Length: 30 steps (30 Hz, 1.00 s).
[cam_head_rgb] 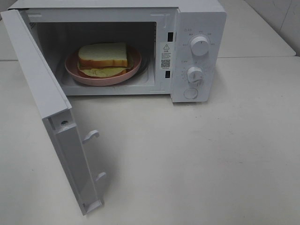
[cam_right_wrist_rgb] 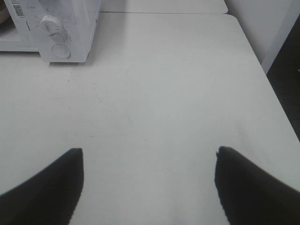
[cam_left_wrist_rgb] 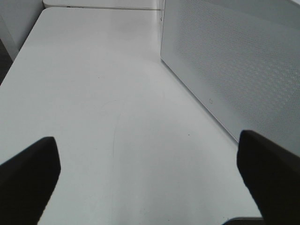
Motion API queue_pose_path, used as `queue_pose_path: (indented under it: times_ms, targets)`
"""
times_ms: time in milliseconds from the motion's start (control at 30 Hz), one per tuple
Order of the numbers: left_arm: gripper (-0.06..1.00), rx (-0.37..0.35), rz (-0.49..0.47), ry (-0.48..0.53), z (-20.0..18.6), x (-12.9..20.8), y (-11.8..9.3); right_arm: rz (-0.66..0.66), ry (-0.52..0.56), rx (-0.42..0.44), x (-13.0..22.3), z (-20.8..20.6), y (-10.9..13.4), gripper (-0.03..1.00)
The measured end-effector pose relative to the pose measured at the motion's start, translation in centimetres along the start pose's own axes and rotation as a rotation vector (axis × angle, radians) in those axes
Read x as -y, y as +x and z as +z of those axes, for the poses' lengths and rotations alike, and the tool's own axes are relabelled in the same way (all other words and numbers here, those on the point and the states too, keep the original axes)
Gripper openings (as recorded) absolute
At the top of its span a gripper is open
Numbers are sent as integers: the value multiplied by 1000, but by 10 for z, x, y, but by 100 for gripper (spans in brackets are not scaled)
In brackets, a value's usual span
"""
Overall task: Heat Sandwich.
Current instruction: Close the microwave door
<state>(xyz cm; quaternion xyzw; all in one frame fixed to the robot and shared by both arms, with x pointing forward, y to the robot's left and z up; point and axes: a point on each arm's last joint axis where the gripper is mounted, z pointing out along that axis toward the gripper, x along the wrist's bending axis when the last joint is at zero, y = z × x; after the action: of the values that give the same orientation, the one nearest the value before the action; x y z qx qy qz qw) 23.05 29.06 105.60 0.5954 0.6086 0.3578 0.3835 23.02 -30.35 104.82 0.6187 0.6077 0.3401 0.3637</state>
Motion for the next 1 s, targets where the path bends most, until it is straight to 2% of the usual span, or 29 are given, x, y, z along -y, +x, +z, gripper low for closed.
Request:
queue_pose_path:
  times_ms: [1000]
  targets:
    - [97, 0, 0, 0, 0, 0, 0, 1, -13, -3, -1, 1, 0, 75]
